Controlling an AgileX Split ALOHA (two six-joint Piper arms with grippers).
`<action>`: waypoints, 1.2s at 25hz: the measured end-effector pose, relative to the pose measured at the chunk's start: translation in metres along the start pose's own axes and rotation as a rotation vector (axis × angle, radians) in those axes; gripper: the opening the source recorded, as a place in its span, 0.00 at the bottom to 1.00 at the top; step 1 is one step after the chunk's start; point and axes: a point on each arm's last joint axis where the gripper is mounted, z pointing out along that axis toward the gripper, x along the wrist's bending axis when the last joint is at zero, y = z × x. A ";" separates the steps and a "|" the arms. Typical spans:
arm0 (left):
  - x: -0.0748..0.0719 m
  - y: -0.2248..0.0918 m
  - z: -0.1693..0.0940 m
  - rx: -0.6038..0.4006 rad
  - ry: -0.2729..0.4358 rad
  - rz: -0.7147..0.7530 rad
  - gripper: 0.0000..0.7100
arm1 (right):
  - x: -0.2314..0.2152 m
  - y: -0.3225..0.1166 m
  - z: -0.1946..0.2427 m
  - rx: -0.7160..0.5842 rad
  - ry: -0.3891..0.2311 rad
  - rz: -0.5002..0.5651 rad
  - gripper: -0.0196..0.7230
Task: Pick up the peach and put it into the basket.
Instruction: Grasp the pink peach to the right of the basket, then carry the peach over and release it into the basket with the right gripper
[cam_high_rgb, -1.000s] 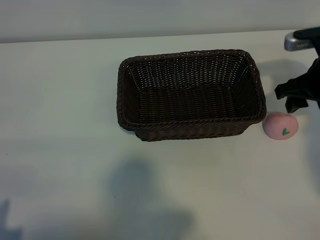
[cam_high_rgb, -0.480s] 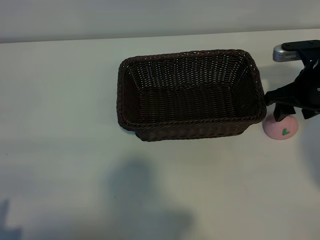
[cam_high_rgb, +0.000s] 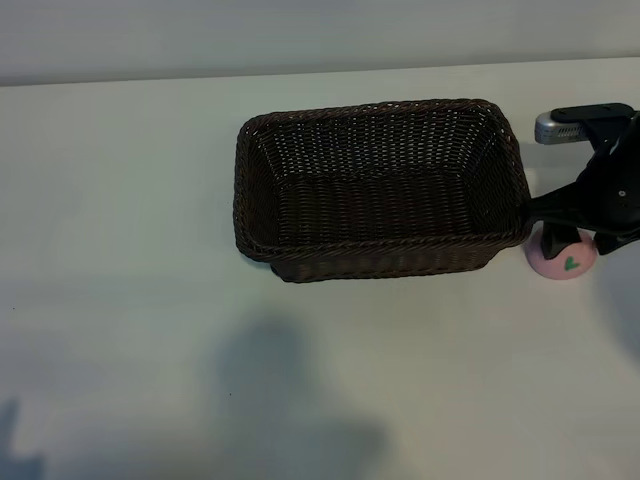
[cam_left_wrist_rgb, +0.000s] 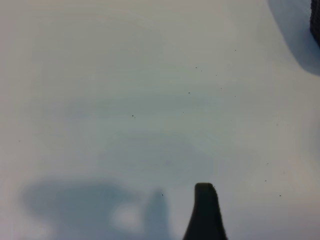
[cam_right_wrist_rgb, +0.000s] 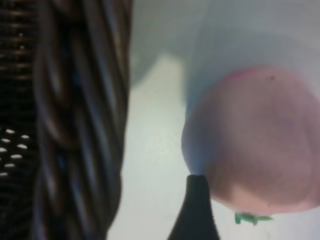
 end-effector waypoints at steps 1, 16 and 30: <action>0.000 0.000 0.000 0.000 0.000 0.000 0.78 | 0.000 0.000 0.000 0.001 0.000 0.000 0.76; 0.000 0.000 0.000 0.000 0.000 0.000 0.78 | 0.000 -0.003 0.009 0.059 0.005 0.006 0.08; 0.000 0.000 0.000 0.000 0.000 0.000 0.78 | 0.010 0.002 -0.102 -0.214 0.023 -0.034 0.08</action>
